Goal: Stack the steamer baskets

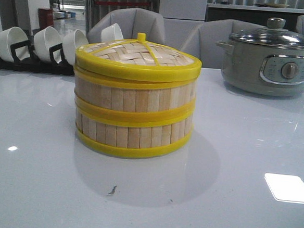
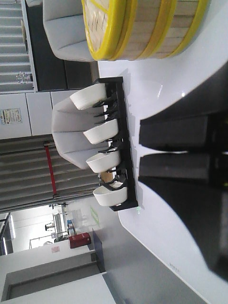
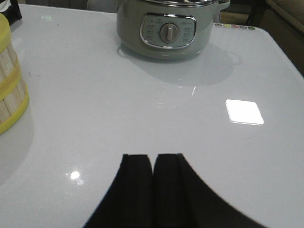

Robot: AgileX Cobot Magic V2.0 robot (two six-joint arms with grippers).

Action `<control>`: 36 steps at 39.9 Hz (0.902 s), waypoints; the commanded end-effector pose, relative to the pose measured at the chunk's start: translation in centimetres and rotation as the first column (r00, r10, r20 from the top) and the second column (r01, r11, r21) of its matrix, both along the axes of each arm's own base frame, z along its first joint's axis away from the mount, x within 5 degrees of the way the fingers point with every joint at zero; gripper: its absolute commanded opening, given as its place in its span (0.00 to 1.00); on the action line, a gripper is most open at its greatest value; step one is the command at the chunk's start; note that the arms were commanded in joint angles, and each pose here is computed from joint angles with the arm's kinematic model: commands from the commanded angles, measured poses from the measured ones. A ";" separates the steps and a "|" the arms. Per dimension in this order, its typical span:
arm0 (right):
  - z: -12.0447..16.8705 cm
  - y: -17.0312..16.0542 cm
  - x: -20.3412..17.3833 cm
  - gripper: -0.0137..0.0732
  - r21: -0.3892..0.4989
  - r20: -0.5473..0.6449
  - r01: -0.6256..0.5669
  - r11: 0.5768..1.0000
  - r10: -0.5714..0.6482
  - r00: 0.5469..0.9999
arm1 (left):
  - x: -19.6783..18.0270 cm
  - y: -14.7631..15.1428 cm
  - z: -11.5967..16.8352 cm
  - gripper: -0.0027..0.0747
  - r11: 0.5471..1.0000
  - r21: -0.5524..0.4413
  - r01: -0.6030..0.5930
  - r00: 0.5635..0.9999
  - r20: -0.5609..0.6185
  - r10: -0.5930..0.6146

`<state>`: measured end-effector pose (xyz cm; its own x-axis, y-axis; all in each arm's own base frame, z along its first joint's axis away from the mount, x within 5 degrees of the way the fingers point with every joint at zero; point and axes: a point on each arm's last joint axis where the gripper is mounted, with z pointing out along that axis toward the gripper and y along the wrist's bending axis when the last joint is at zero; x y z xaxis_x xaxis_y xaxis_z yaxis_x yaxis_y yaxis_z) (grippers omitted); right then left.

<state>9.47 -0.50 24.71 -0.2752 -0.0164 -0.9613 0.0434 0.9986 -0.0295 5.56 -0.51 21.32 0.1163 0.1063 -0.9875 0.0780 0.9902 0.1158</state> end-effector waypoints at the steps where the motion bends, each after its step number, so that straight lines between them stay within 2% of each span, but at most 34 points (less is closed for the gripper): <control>1: 1.8 -0.1 0.2 0.19 -0.019 0.115 0.012 1.000 -0.010 0.993 | -0.3 -0.1 0.8 0.14 1.000 -0.022 0.012 0.996 0.093 -0.010; 36: 1.8 -0.1 0.2 0.19 -0.019 0.115 0.012 1.000 -0.010 0.993 | -0.2 0.0 0.8 0.14 1.000 -0.028 0.012 0.996 0.089 -0.010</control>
<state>9.47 -0.50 24.71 -0.2752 -0.0164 -0.9613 0.0434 0.9986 -0.0295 5.57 -0.51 21.26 0.1102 0.1012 -0.9887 0.0789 0.9908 0.1102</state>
